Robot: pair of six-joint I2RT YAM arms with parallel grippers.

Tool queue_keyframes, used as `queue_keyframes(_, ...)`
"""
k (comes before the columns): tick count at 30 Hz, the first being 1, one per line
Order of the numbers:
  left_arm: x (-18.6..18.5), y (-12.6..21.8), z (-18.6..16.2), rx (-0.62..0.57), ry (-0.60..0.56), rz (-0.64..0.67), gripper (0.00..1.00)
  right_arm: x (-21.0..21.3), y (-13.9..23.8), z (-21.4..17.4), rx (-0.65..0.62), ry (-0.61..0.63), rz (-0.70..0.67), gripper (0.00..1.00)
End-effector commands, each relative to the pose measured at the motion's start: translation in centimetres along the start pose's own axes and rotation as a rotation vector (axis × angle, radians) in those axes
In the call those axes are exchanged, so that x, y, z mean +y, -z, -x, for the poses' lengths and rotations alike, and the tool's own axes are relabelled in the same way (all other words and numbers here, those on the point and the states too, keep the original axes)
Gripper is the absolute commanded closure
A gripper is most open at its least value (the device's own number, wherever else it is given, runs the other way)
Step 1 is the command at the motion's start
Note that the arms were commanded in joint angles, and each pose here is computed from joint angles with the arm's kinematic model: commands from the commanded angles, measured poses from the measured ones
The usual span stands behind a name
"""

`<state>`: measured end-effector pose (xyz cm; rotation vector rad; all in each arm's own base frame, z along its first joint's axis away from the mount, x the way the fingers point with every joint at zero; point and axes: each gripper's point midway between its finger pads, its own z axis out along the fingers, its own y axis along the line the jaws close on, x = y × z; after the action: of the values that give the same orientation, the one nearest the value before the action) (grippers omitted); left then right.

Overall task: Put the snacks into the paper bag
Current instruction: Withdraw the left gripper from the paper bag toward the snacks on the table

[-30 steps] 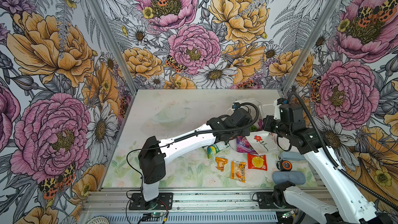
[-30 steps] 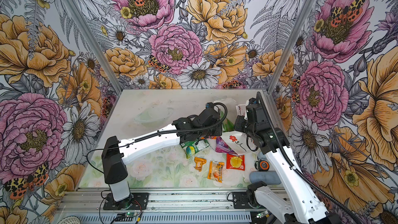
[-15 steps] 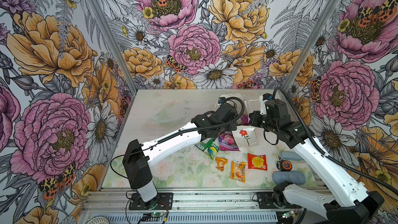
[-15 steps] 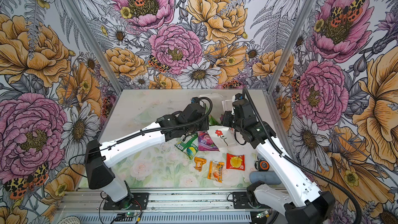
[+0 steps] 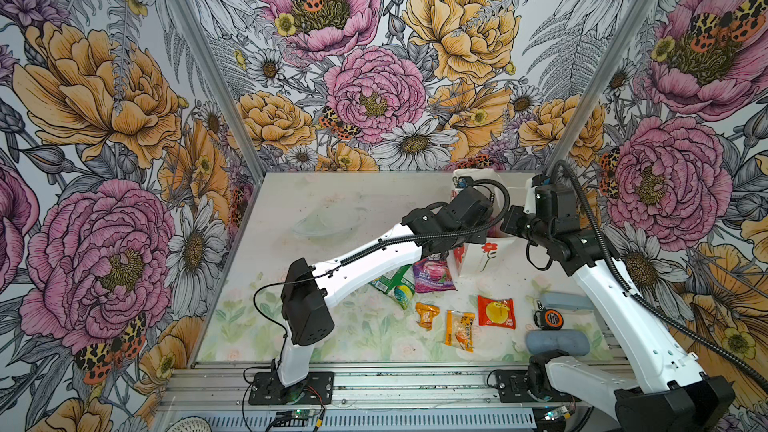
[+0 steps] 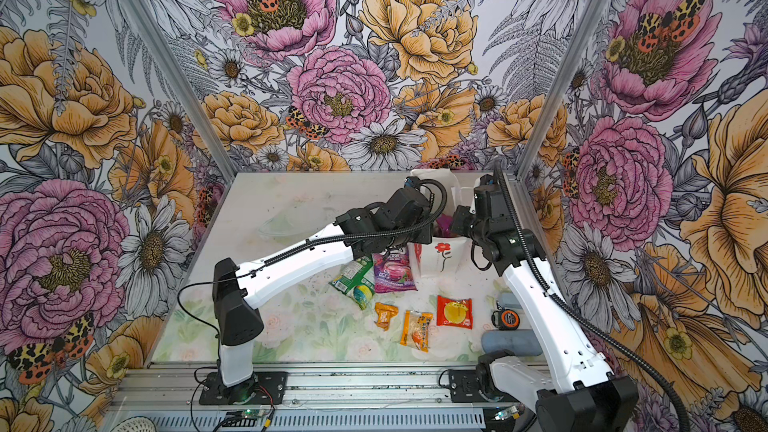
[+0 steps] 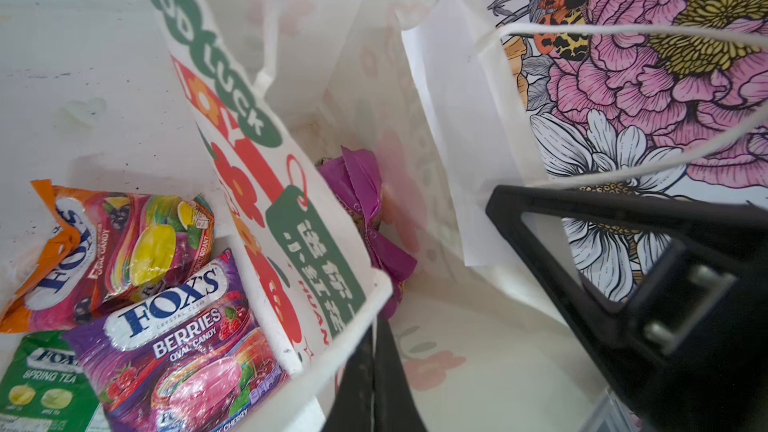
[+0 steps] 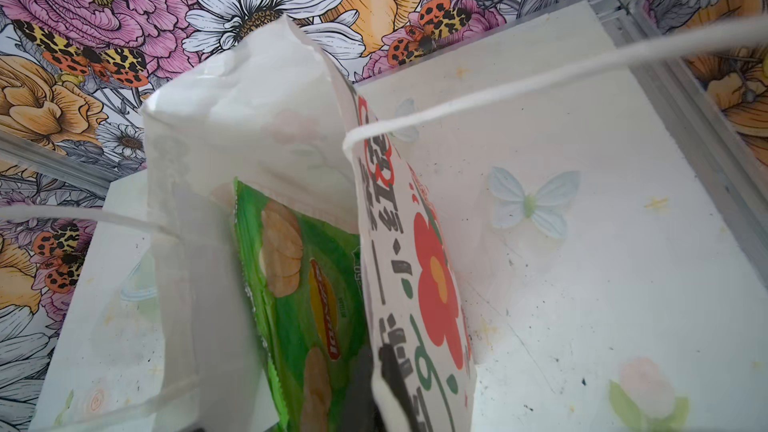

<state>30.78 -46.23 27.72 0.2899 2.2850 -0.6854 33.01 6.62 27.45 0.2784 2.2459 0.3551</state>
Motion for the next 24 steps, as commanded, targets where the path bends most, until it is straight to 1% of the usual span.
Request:
queue_keyframes(1,-0.5,0.4,1.7,-0.056,-0.025,0.042,1.0,0.9,0.4,1.5,-0.053,0.027,0.073,1.0)
queue_keyframes(3,-0.5,0.1,2.1,-0.071,-0.03,0.076,1.0,0.7,-0.2,1.2,-0.038,0.042,0.081,1.0)
queue_keyframes(5,-0.7,-0.6,2.4,-0.07,-0.027,0.082,1.0,0.2,-0.8,1.1,-0.028,0.038,0.081,1.0)
queue_keyframes(9,-0.6,-2.2,2.5,-0.049,-0.033,0.112,1.0,-0.2,-1.5,1.2,-0.013,0.01,0.107,1.0)
queue_keyframes(12,-0.2,-2.7,3.1,-0.057,-0.028,0.131,1.0,-0.6,-1.9,1.4,-0.009,-0.01,0.103,1.0)
queue_keyframes(14,0.1,-2.9,3.7,-0.07,-0.017,0.135,1.0,-1.1,-2.0,1.8,-0.016,-0.035,0.095,1.0)
queue_keyframes(18,0.3,-3.2,5.1,-0.093,-0.012,0.121,1.0,-1.5,-2.3,2.6,-0.029,-0.072,0.12,1.0)
queue_keyframes(20,0.2,-3.8,5.1,-0.079,-0.02,0.103,1.0,-1.7,-2.7,2.8,-0.03,-0.079,0.129,1.0)
queue_keyframes(22,0.6,-4.4,4.9,-0.063,-0.028,0.104,1.0,-1.2,-3.1,2.8,-0.035,-0.064,0.17,1.0)
queue_keyframes(24,1.0,-4.7,4.5,-0.048,-0.028,0.105,1.0,-1.5,-3.4,2.8,-0.048,-0.059,0.174,1.0)
